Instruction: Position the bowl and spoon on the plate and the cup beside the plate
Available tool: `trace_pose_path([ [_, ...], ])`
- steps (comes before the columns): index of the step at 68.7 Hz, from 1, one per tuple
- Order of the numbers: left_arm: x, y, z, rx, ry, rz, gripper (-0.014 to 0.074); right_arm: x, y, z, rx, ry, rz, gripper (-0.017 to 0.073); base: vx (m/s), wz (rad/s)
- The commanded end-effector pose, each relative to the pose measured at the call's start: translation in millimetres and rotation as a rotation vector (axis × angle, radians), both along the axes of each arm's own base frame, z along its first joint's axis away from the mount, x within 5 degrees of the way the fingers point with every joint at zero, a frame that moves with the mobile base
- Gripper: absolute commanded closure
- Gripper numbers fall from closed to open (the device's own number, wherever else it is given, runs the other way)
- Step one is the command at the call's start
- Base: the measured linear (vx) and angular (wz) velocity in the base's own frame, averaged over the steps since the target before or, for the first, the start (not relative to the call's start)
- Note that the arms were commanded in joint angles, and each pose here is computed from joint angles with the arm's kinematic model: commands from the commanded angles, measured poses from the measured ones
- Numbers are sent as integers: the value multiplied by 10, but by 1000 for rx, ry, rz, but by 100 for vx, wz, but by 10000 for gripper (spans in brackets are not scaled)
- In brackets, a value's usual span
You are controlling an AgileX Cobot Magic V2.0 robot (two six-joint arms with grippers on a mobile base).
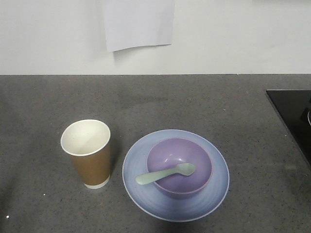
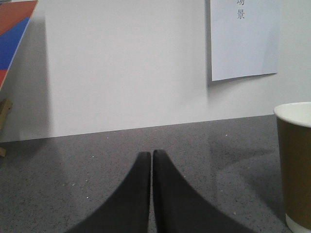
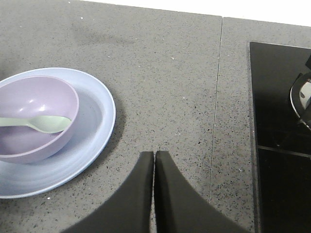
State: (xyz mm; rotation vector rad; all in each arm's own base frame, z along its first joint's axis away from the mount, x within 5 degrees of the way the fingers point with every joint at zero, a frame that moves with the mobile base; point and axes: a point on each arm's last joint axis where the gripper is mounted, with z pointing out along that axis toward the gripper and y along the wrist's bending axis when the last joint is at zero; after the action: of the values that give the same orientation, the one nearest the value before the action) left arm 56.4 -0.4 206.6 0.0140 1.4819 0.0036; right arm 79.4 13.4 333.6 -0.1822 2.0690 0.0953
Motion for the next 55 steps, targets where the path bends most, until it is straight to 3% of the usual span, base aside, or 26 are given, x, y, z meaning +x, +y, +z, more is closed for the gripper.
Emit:
trace_pose_path([
  [1, -28, 1, 106, -14, -99, 0, 601, 25, 6, 127, 9, -83, 7, 570, 0, 0],
  [55, -28, 1, 106, -14, -99, 0, 600, 25, 6, 127, 9, -83, 7, 570, 0, 0],
])
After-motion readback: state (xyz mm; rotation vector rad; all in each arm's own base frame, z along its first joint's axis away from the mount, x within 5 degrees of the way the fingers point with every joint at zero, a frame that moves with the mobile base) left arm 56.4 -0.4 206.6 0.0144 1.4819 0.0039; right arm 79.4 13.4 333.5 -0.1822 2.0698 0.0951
